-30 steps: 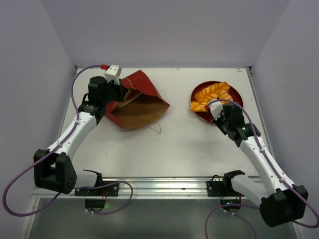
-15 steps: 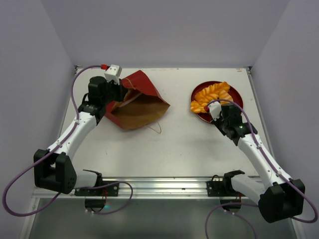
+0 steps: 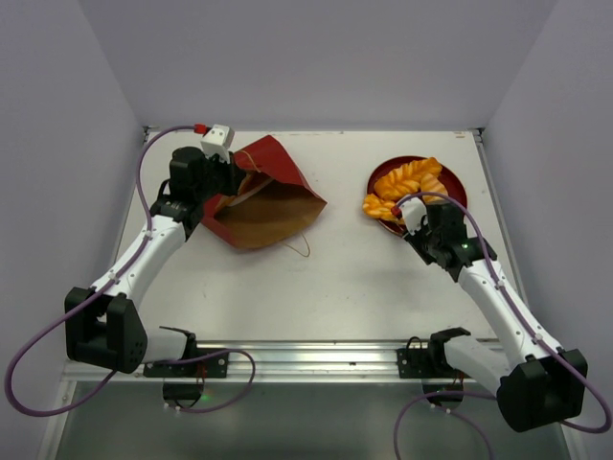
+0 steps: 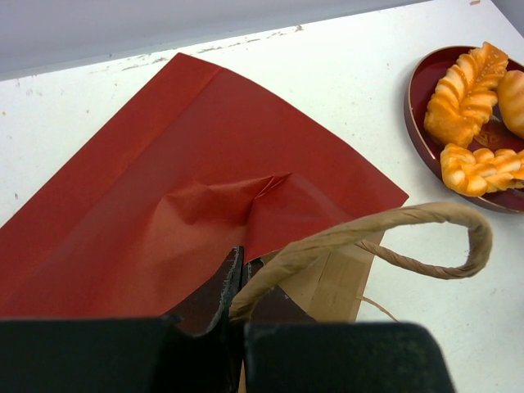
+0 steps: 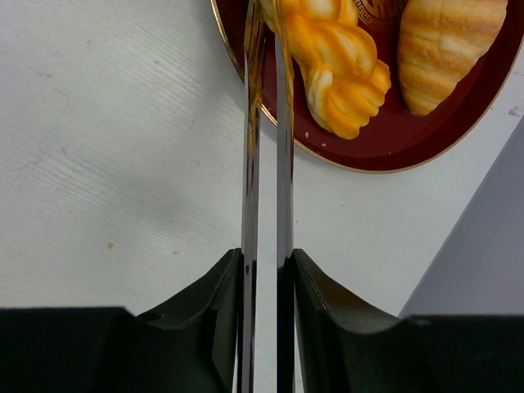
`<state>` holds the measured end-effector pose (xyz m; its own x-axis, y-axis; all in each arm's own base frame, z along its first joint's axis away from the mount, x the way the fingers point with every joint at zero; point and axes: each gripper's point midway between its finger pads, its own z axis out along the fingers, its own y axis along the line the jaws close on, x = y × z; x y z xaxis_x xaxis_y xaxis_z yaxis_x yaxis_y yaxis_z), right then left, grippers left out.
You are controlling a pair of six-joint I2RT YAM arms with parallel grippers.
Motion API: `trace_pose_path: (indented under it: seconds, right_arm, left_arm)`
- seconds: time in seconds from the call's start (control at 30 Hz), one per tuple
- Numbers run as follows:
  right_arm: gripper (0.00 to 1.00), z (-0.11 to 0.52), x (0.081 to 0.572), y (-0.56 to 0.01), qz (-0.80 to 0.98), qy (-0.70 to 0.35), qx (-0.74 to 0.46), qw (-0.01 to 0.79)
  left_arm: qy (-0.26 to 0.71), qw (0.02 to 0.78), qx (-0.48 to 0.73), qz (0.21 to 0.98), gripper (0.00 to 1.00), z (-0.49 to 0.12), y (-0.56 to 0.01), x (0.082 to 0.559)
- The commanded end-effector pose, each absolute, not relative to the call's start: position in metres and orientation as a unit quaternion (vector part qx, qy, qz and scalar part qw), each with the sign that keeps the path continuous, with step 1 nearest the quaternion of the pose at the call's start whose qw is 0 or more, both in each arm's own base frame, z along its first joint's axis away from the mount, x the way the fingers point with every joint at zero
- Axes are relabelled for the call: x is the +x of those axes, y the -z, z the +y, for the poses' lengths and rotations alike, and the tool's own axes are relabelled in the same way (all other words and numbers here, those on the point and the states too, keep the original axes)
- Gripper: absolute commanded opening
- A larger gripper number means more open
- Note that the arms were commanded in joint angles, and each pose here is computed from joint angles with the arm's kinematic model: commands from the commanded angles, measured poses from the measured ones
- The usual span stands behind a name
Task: Take the fake bread out of the paper bag
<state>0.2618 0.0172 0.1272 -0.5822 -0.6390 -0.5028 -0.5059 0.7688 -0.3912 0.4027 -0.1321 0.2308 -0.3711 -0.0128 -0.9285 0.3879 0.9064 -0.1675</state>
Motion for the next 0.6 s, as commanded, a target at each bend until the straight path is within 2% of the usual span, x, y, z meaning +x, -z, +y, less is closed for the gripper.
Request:
trace_pose_path:
  seconds: [0.0, 0.57]
  right_arm:
    - [0.33, 0.024, 0.268, -0.147, 0.876, 0.091, -0.317, 0.352]
    - [0.35, 0.027, 0.277, -0.185, 0.859, 0.093, -0.32, 0.389]
  left_arm:
    - [0.185, 0.552, 0.118, 0.804, 0.0, -0.129, -0.235, 0.398]
    - [0.189, 0.553, 0.125, 0.802, 0.0, -0.132, -0.237, 0.396]
